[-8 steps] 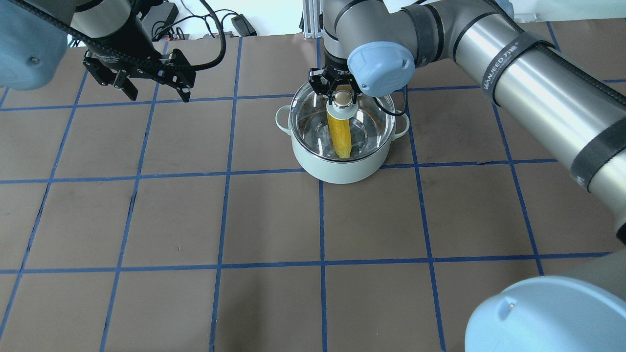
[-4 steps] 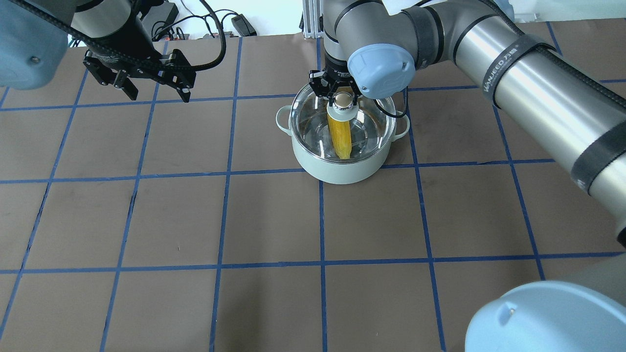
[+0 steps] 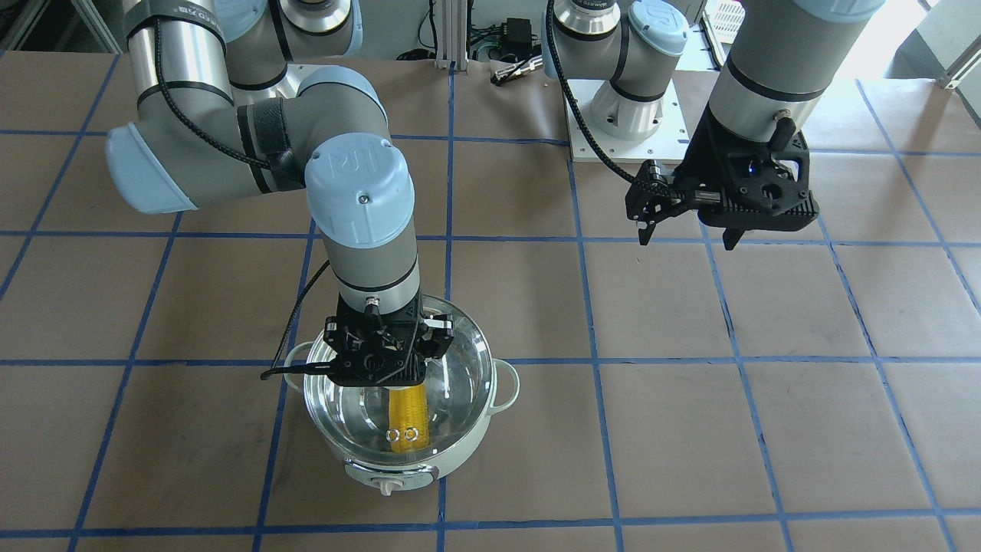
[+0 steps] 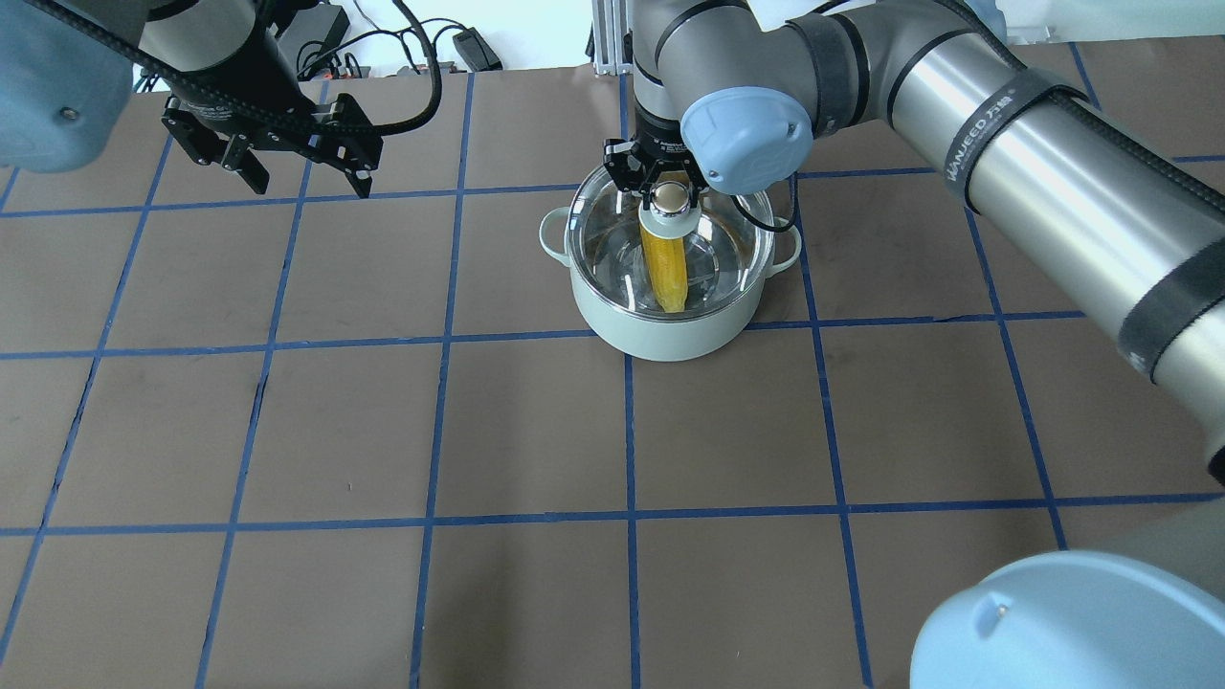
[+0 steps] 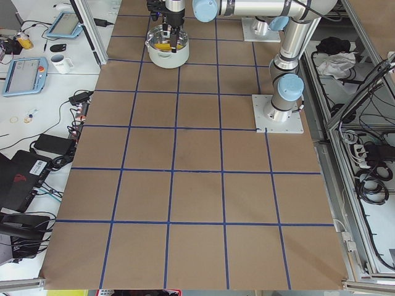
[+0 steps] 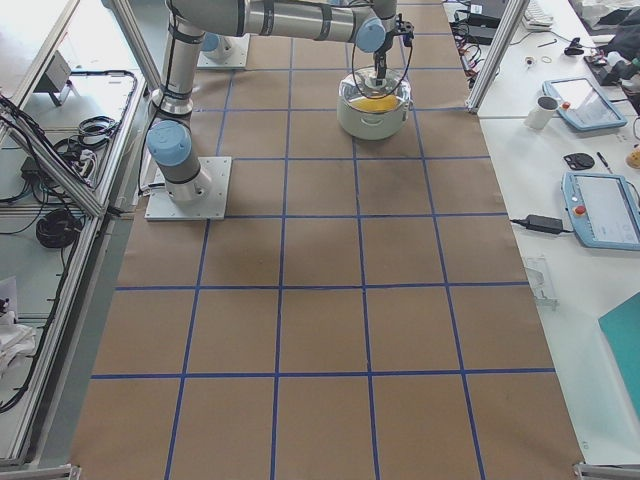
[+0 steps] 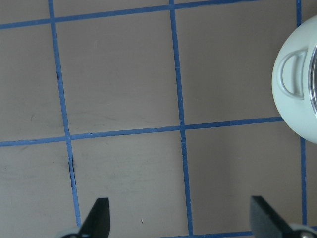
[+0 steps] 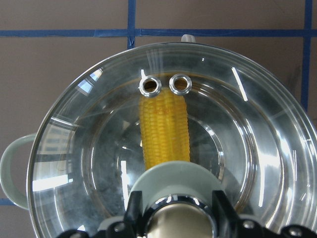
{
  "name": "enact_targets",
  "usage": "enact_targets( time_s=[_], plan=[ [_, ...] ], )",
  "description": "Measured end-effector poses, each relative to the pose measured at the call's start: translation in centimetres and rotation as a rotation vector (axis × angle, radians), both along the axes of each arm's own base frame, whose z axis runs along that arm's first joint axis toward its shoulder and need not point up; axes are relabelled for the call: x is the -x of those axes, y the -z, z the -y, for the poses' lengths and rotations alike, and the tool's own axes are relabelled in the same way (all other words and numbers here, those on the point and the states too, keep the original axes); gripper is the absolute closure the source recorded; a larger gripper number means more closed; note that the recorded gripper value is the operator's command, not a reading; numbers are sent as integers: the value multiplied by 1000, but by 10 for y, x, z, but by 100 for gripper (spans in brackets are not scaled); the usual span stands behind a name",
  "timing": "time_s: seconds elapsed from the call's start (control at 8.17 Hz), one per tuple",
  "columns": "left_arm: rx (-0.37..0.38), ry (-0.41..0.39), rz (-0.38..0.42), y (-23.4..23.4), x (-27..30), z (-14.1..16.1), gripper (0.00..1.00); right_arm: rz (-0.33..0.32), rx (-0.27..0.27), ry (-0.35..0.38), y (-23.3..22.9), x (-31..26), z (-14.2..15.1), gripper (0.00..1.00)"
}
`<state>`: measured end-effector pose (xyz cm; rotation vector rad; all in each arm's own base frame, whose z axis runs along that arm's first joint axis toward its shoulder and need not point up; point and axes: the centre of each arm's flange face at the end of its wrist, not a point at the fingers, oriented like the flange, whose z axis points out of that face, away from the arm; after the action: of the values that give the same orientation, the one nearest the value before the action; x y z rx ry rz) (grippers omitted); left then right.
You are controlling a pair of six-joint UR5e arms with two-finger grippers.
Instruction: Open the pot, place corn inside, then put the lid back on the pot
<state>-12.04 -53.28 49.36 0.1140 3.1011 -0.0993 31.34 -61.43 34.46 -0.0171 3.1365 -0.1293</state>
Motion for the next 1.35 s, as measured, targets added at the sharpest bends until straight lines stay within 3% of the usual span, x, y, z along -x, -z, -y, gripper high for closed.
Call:
enact_targets(
  time_s=[0.73,1.35],
  plan=[
    [34,-9,-3,-2,-1,4,0,-2,-15,-9,0,1,-4,50],
    [41,-8,-3,0,-1,6,0,-1,-24,-9,-2,1,-6,44]
  ],
)
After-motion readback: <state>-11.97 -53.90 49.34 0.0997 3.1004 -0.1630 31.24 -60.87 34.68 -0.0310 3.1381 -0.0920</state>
